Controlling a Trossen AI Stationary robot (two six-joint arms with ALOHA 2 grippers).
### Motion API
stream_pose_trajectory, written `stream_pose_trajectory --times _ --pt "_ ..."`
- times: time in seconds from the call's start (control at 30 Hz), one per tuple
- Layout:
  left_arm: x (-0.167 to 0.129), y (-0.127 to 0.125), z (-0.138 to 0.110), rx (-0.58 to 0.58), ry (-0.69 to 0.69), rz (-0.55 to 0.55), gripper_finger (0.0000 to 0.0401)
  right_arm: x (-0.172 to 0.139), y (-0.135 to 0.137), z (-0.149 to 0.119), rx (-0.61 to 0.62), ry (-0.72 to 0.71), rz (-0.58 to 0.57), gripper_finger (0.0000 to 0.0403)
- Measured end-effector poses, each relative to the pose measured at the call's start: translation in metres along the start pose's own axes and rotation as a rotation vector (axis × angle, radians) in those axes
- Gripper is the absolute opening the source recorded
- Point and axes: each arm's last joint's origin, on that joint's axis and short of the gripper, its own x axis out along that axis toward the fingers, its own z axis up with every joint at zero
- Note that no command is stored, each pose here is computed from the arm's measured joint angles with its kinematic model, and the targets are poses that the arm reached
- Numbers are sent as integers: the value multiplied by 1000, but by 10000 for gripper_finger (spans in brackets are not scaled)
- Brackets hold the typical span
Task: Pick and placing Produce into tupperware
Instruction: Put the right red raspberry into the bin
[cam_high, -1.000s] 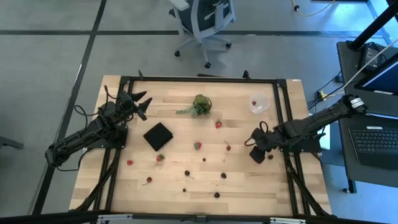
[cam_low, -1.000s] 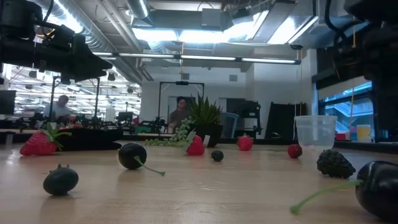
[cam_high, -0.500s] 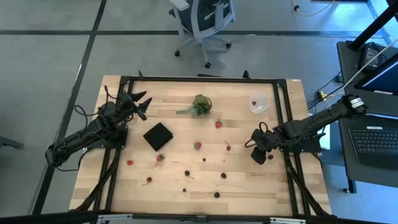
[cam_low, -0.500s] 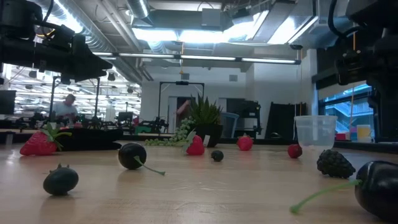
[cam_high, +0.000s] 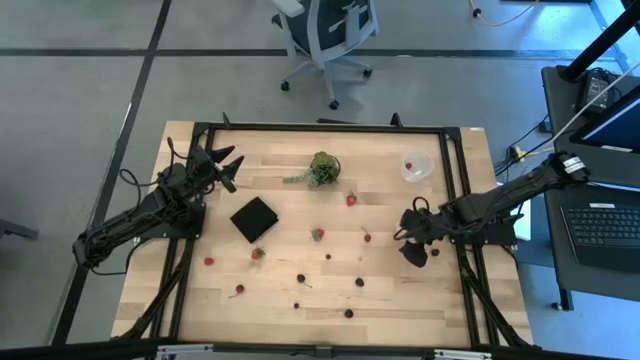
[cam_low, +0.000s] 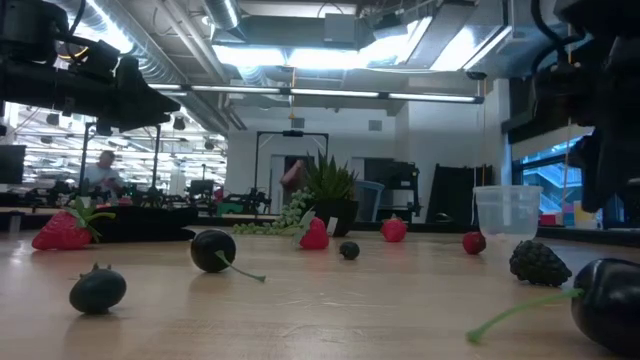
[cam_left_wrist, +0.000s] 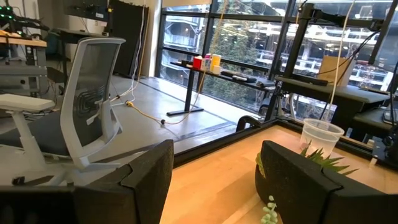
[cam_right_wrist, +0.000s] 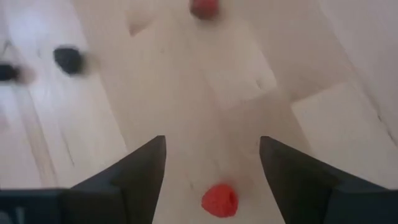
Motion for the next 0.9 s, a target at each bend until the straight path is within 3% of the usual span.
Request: stream_pose_trajectory --times 0.37,0.63,0.9 --pt "0 0 0 0 0 0 236 14 13 -9 -199 163 -83 228" --pt "0 0 0 23 0 0 236 15 36 1 -396 307 -265 211" --pt "0 0 0 26 0 0 236 33 41 -11 -399 360 -307 210"
